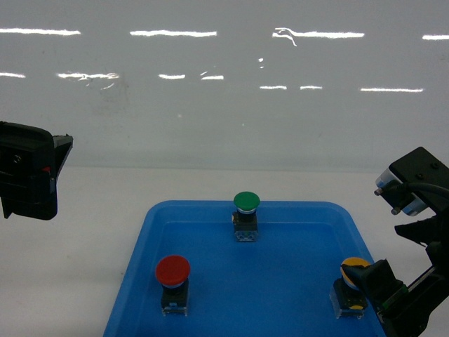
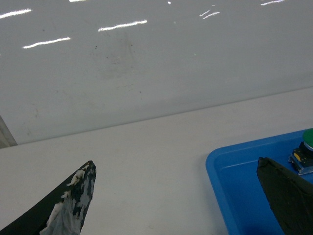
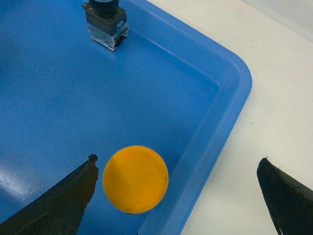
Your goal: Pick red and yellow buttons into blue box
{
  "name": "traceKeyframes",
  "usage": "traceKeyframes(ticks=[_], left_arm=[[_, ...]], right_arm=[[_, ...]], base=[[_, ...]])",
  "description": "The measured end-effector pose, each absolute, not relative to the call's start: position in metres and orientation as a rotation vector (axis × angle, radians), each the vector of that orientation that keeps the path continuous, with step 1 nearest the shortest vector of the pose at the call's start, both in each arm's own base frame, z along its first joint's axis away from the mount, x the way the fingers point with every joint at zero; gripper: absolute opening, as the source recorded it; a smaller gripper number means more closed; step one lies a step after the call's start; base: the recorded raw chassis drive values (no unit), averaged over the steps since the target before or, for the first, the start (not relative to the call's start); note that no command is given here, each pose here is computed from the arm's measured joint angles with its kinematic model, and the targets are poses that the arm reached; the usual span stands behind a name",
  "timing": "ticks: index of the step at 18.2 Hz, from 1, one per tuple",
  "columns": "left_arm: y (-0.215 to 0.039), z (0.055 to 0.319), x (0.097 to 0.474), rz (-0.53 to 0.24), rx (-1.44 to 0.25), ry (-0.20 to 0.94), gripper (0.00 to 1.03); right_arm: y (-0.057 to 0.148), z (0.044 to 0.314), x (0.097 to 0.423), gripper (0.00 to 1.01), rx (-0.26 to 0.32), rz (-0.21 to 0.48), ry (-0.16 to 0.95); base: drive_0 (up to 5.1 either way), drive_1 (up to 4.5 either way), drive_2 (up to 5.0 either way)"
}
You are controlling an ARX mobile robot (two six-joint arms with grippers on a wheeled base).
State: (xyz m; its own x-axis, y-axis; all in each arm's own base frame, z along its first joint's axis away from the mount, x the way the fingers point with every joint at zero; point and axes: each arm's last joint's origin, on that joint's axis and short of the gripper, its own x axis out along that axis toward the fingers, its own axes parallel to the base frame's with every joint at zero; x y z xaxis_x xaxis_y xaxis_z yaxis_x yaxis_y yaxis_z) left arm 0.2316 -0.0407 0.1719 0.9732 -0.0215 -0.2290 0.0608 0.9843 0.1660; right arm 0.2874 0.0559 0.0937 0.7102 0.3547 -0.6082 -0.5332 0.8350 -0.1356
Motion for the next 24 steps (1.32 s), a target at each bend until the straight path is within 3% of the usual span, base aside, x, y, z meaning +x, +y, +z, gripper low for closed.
traceKeyframes(ticks=[4,7,11,20,24], left_arm=[[-0.041,0.172,0.232,-0.041,0.173,0.228,0.98],[-0.041,0.172,0.232,-0.042,0.173,0.229,0.98],[-0.041,0.172,0.232,-0.041,0.173,0.229,0.98],[-0.041,0.172,0.232,-0.042,0.173,0.228,0.98],[-0.041,0.172,0.232,-0.042,0.173,0.228,0.98]], right_arm=[[0.058,0.090,0.291,0.98,-0.311,0.512,0.586],[0.078,0.077,0.304,0.98,-0.325,0.573,0.607],[0.099,0.080,0.313,0.98,-0.331,0.637,0.587],[0.097,0.031,0.310,0.98,-0.391,0.636,0.719],[0.105,0.025,0.321,0.98,-0.398,0.661,0.707]], base=[[0.0,0.00,0.0],[0.0,0.00,0.0],[0.0,0.00,0.0],[0.0,0.00,0.0],[0.0,0.00,0.0]])
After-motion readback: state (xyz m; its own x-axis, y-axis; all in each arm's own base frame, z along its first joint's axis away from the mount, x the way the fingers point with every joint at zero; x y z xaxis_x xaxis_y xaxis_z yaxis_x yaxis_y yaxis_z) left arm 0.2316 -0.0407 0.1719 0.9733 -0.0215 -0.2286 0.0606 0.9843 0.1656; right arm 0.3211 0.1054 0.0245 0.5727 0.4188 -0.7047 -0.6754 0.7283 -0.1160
